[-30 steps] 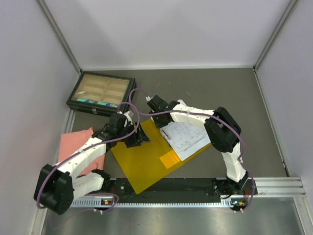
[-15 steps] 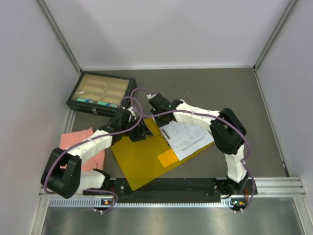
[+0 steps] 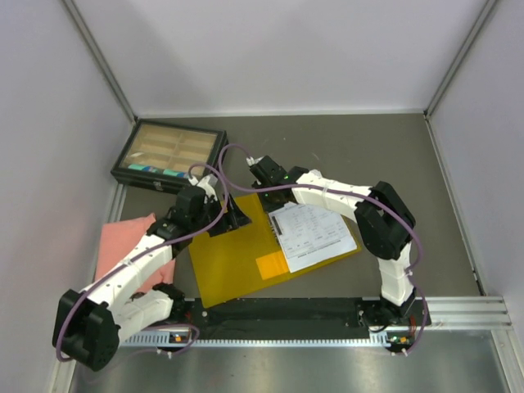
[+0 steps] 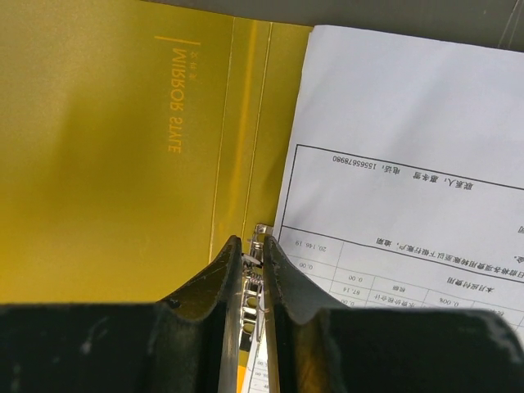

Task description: Put the files into the folder

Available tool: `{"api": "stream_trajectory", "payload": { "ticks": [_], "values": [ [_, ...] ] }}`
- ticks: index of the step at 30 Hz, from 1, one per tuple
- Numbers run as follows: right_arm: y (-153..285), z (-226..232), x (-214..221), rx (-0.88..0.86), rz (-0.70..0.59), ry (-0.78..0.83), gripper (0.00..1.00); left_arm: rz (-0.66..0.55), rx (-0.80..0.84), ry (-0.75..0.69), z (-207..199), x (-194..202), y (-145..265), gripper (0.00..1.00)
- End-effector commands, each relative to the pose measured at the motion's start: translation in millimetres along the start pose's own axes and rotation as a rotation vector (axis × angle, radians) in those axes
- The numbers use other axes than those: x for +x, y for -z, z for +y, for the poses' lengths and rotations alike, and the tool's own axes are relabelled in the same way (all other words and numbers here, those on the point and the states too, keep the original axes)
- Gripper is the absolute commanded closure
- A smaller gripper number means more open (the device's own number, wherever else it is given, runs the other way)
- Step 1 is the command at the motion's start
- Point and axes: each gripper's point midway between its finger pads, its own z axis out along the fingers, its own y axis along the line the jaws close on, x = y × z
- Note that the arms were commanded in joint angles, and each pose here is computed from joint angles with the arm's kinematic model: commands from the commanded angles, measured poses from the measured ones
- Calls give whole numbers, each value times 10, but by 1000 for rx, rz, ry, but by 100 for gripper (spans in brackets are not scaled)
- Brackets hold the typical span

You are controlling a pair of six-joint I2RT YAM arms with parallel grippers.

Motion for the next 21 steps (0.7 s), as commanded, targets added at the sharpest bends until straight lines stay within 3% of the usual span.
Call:
{"api": "stream_trajectory", "payload": {
  "ticks": [1, 7, 12, 21],
  "values": [
    [163, 79, -323, -49, -94, -25, 89, 26, -49, -15, 125, 104, 47, 22],
    [185, 53, -300, -55, -95, -25, 89, -82, -94, -5, 163, -48, 188, 23],
    [245, 77, -271, -83, -108, -16, 89, -268, -130, 76, 232, -312, 266, 35],
    [291, 83, -244, -103, -127, -10, 89, -303, -14, 242, 1, -541, 73, 54]
  ]
}}
